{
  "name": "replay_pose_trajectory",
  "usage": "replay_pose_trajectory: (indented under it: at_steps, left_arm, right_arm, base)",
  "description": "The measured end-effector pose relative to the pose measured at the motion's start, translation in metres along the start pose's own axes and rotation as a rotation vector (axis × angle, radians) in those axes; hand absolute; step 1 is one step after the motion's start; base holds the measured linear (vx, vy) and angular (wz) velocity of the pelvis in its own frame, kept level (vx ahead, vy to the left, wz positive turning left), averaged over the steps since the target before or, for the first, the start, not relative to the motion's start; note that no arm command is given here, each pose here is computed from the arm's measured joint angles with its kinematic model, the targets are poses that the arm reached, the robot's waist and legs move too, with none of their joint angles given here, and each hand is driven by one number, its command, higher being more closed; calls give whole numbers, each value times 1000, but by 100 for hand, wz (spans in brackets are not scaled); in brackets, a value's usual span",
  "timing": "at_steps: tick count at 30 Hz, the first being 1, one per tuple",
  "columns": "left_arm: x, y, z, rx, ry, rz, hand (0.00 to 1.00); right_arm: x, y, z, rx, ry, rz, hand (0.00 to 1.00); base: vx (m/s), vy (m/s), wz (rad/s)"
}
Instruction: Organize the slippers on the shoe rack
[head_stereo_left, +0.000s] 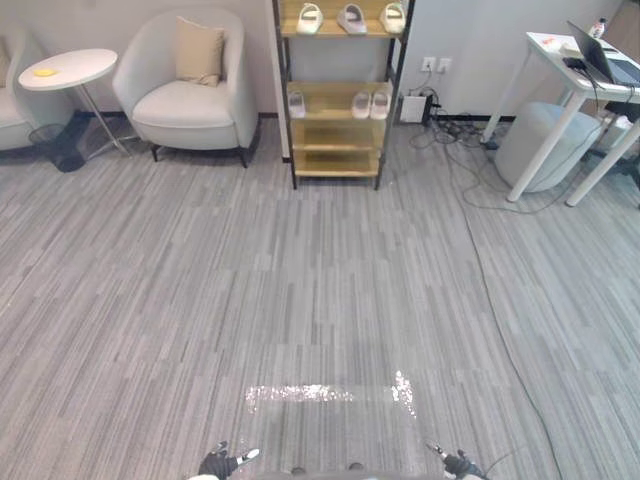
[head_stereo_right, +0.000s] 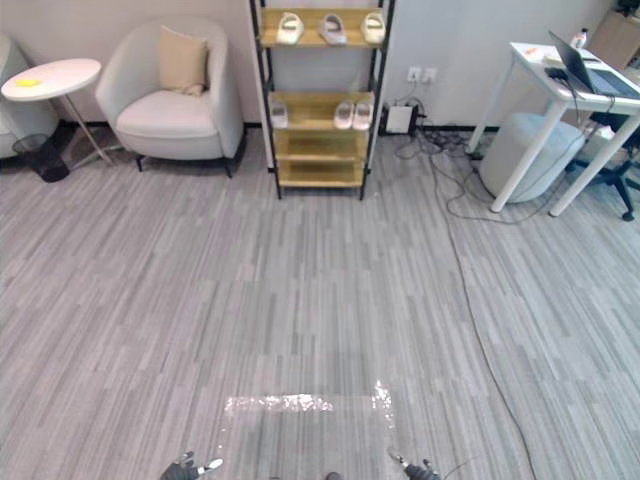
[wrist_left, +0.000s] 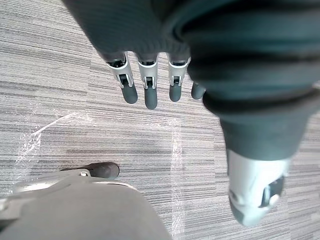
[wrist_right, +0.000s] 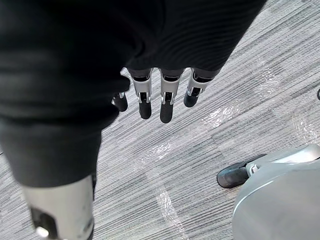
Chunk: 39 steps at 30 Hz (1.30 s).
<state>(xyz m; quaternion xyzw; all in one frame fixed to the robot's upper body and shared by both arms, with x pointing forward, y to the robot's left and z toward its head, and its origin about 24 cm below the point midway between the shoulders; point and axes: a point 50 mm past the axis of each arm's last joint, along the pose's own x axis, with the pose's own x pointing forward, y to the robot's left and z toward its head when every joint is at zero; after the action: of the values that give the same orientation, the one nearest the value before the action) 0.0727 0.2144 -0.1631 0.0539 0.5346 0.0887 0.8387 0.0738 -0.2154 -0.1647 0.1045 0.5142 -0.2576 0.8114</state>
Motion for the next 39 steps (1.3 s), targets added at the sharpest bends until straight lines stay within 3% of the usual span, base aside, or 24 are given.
replay_pose_trajectory:
  at_steps: [8,18,25,32,39]
  left_arm:
    - [3,8,26,-152,-94,57,0]
    - [0,3,21,-199,-96,77,0]
    - [2,6,33,-134,-135,73,0]
    - [5,-41,60,-141,-184,-55,0]
    - [4,-50,58,-232,-161,-59,0]
  right_arm:
    - [0,6,10,26,-49,12,0]
    - [0,20,23,10,-89,46,0]
    - [-3,35,29,-1,-130,96,0]
    - [-2,36,40,-11,-170,99,0]
    - [1,29,49,-16,-185,84,0]
  base:
    - [-38,-22,-2]
    - [285,265,-42]
    - [455,209,-17]
    - [434,-73,27]
    - [490,-265,14]
